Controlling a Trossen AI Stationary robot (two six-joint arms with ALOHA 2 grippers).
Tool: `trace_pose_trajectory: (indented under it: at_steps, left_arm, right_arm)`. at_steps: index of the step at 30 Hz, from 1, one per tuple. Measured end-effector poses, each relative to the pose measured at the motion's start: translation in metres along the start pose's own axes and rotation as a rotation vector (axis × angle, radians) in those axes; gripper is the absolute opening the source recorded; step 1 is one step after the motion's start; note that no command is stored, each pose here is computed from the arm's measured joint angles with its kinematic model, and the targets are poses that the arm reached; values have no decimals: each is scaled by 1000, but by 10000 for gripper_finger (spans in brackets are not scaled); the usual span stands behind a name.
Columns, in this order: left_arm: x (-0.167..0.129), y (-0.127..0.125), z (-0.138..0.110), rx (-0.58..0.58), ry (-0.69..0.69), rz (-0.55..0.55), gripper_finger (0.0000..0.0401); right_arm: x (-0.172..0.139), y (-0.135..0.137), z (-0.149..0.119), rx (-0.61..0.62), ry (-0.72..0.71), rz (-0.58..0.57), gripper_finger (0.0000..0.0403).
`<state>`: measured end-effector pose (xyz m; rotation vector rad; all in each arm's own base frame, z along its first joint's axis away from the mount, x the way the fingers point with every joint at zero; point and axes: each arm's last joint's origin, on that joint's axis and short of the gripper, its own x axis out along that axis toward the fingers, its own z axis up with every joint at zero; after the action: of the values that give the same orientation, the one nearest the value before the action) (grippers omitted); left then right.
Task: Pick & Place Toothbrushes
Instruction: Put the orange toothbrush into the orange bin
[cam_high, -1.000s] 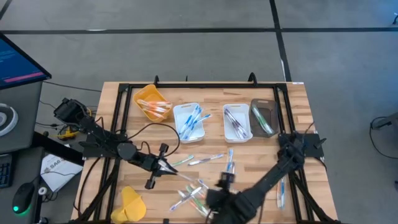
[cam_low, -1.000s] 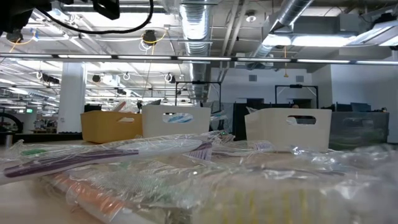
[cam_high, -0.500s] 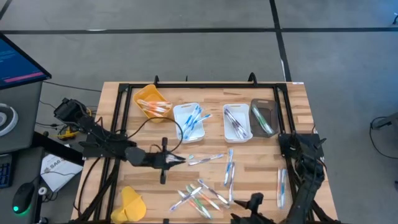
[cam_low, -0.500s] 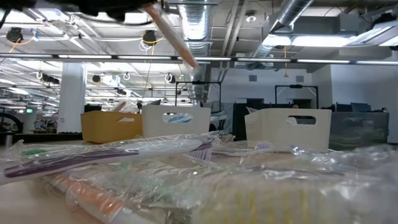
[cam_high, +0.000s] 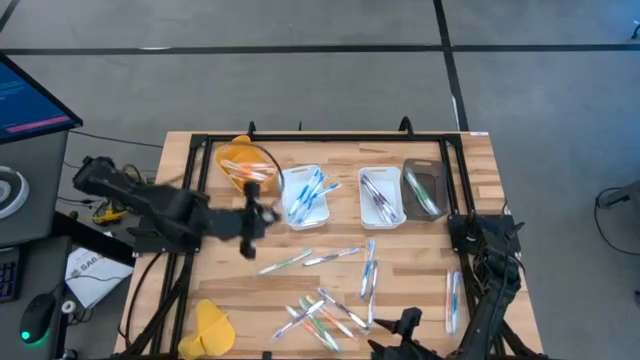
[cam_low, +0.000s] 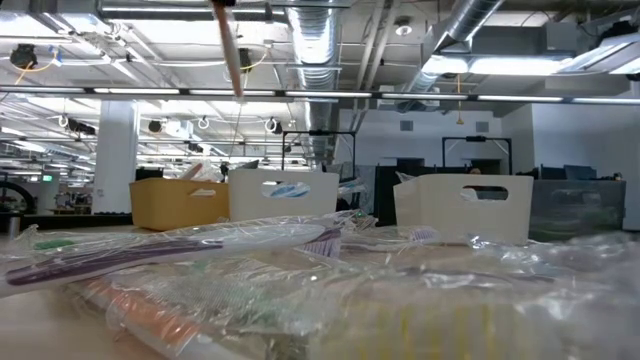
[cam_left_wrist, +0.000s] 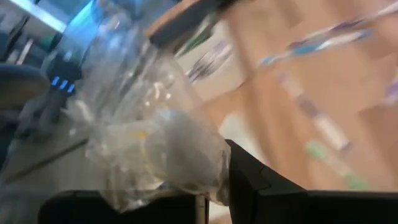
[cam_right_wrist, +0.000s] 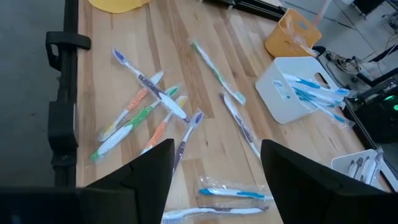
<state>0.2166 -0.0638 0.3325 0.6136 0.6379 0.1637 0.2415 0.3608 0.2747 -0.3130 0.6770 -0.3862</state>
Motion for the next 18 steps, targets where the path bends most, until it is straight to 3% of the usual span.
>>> trace_pose_trajectory:
  at_steps: [10,18]
  left_arm:
    - [0,60,-57,33,365,115,17]
    - [18,90,-82,14,512,110,17]
  right_arm:
    - [9,-3,5,6,11,-19,234]
    - [24,-9,12,-8,34,-44,234]
